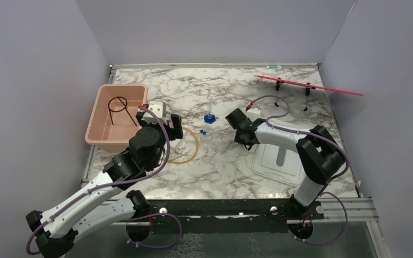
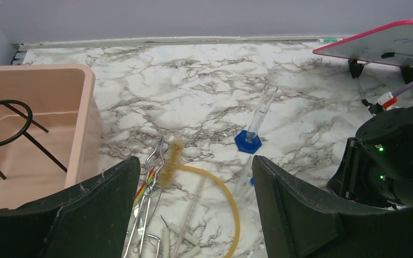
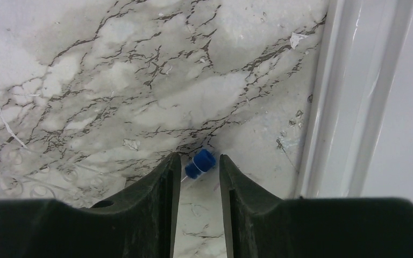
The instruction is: Organize the chemistry lab equipment
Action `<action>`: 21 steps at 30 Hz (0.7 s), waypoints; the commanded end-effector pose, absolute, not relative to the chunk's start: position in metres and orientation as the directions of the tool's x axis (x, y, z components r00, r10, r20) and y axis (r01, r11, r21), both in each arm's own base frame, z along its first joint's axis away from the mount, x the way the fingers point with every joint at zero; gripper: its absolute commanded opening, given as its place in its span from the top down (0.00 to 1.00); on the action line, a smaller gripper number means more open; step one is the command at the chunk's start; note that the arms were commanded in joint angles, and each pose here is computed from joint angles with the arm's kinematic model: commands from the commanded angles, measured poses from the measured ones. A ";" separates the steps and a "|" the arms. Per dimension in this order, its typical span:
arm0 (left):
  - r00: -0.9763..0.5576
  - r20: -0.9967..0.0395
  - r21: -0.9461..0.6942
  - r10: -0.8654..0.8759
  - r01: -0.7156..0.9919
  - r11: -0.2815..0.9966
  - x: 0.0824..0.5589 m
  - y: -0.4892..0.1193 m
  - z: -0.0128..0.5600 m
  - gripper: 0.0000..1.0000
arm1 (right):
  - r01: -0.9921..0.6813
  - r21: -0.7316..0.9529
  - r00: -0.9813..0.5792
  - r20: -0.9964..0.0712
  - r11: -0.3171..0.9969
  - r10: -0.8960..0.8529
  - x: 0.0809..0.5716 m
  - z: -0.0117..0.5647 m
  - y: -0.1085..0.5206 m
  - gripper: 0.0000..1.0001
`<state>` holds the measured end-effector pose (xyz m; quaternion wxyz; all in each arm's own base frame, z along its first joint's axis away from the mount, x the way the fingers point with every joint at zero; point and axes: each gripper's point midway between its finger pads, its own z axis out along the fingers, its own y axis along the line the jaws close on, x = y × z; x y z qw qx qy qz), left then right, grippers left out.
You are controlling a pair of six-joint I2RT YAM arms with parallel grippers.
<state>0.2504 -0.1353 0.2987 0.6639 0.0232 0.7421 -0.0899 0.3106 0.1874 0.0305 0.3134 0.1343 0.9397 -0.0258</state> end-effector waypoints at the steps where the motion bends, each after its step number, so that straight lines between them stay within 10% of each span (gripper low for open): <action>1: -0.118 -0.989 -0.105 -0.084 0.184 0.977 0.250 -0.141 0.303 0.21 | 0.284 0.047 -0.777 -0.574 0.958 0.259 0.310 0.014 0.188 0.64; 21: -0.250 -0.964 -0.180 -0.093 0.352 0.918 0.249 -0.196 0.272 0.14 | 0.154 0.194 -0.692 -0.678 0.969 0.246 0.320 0.070 0.197 0.89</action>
